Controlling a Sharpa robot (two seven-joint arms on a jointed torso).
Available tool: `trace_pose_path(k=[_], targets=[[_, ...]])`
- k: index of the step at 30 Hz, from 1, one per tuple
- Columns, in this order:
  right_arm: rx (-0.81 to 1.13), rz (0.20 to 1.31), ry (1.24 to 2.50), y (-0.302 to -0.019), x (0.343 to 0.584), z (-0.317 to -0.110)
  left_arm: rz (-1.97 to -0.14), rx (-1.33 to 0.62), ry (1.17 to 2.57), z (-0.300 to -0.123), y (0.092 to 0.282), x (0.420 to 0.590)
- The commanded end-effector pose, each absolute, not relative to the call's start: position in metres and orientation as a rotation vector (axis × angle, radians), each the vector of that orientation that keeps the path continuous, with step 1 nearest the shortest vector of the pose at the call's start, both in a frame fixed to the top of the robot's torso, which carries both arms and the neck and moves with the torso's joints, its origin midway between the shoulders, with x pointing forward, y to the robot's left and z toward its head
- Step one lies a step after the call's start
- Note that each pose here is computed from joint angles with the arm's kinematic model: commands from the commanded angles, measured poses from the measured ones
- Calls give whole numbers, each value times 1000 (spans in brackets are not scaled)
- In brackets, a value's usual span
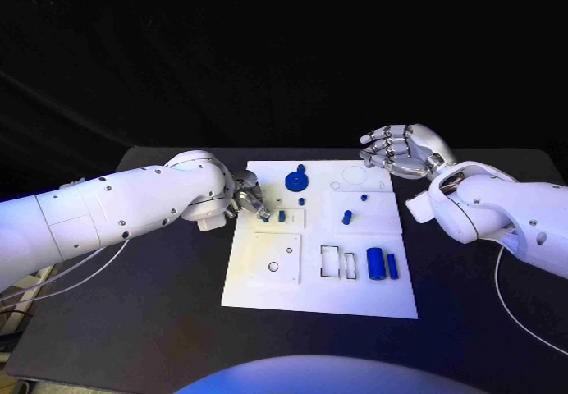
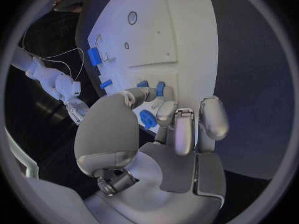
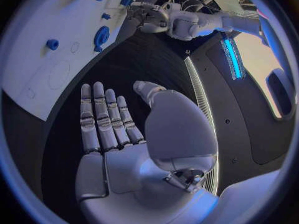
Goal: Assemble the parts on the task board
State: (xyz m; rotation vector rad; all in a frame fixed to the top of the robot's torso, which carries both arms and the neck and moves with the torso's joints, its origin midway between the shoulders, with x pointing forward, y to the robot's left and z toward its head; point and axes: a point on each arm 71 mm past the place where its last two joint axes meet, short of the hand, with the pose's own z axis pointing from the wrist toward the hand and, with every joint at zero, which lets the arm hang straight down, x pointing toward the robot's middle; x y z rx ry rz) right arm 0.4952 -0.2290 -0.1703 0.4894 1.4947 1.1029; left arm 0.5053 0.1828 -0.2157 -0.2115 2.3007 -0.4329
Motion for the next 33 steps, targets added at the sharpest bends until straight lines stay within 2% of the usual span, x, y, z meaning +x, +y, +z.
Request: trace_pose_path(k=[1,33], targets=[[481,1117,1497,-228,495,-170,-442,-165,2341,-219,175,502],[482,1114,1495,-229,495,-170,-391,-162,2405,-226,177,506]])
